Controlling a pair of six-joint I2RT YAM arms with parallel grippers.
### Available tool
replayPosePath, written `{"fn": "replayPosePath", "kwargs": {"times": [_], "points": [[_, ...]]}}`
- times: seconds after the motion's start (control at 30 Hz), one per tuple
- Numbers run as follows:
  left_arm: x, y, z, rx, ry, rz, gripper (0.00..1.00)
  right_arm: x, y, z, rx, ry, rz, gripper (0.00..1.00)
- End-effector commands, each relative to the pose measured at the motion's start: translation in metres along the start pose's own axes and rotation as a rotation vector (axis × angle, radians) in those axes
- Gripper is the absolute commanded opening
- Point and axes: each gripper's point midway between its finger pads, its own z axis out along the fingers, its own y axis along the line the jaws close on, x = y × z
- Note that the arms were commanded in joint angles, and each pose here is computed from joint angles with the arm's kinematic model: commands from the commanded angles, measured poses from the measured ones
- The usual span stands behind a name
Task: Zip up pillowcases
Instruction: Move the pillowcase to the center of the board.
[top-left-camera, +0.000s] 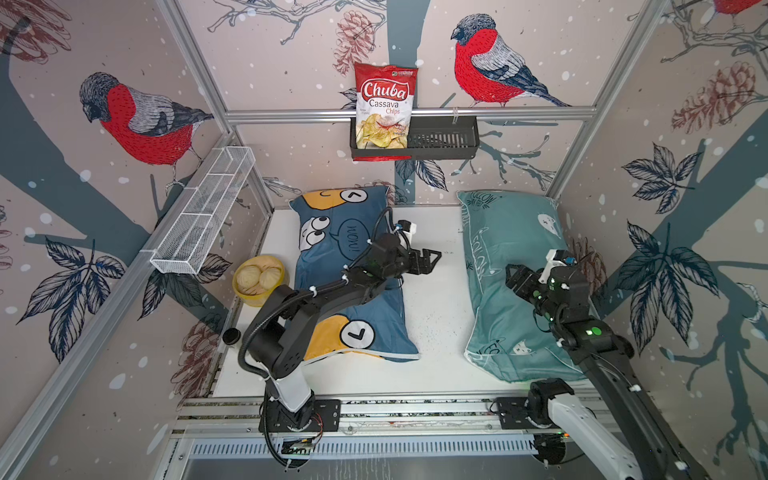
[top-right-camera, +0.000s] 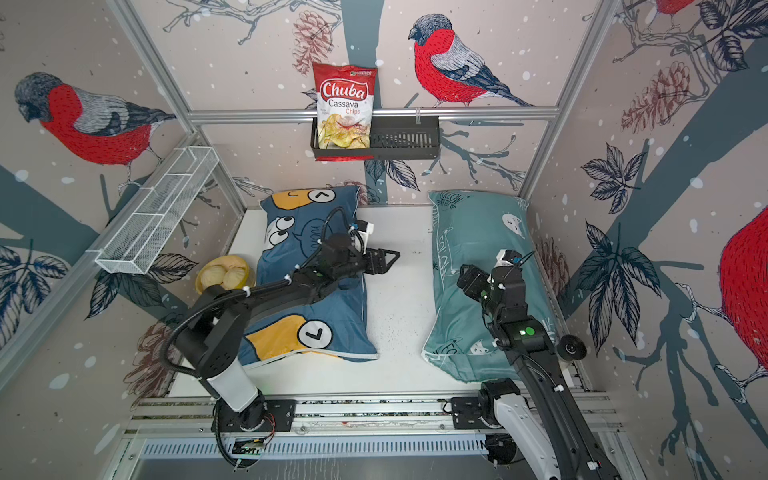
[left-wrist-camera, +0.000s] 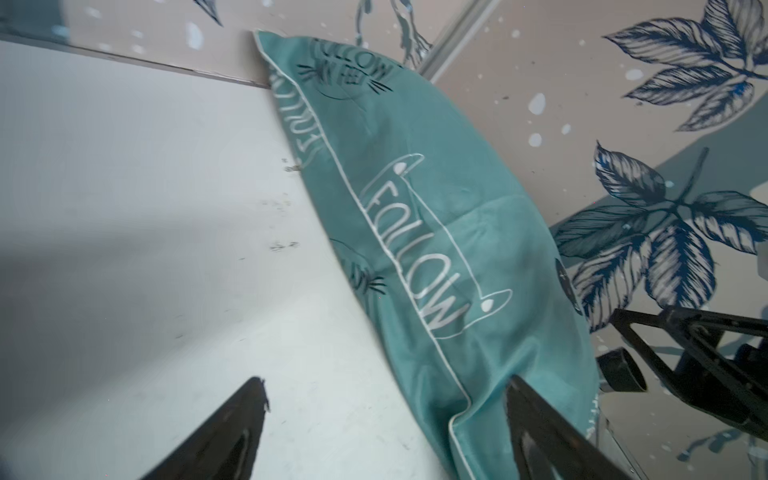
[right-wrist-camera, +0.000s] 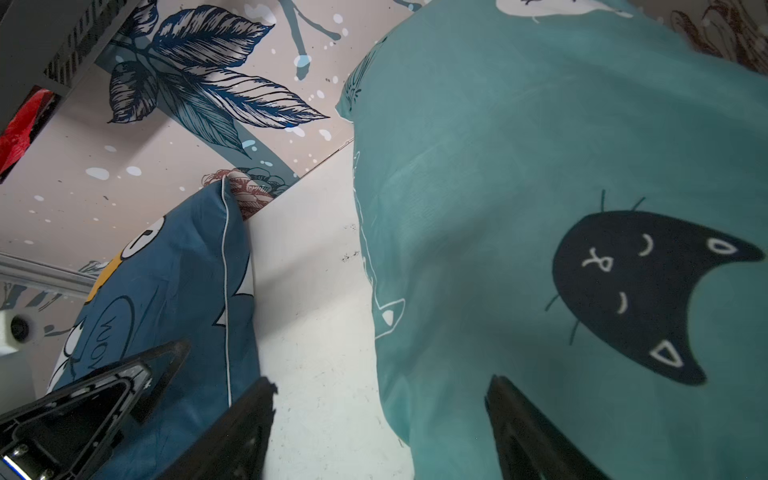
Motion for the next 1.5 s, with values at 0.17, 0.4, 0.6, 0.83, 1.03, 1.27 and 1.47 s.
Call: {"fn": "replayPosePath", "kwargs": {"times": [0.17,0.4,0.6,0.83,1.03,1.27,1.47], "points": [[0.030,-0.045,0.097,0.192,0.094,-0.055,0.99,0.010,-0.010,0.000,0.017,0.014,0.006,0.82],[0.062,-0.046,0.147,0.221,0.144,-0.125,0.99,0.009,-0.014,-0.002,0.028,0.007,-0.012,0.82],[0.084,-0.053,0.174,0.227,0.198,-0.121,0.84,0.018,-0.016,0.002,0.016,0.035,-0.017,0.83],[0.066,-0.049,0.166,0.177,0.158,-0.086,0.00,0.015,-0.018,-0.002,0.022,0.023,-0.036,0.82],[0.035,-0.017,0.137,0.098,0.114,-0.058,0.00,-0.012,-0.024,0.004,0.067,-0.016,-0.073,0.76],[0.002,0.029,0.079,0.003,0.002,-0.088,0.00,-0.008,-0.048,0.029,0.081,0.056,-0.029,0.77],[0.001,0.060,0.046,-0.044,-0.055,-0.154,0.00,0.041,-0.061,0.045,0.033,0.222,0.001,0.81]]}}
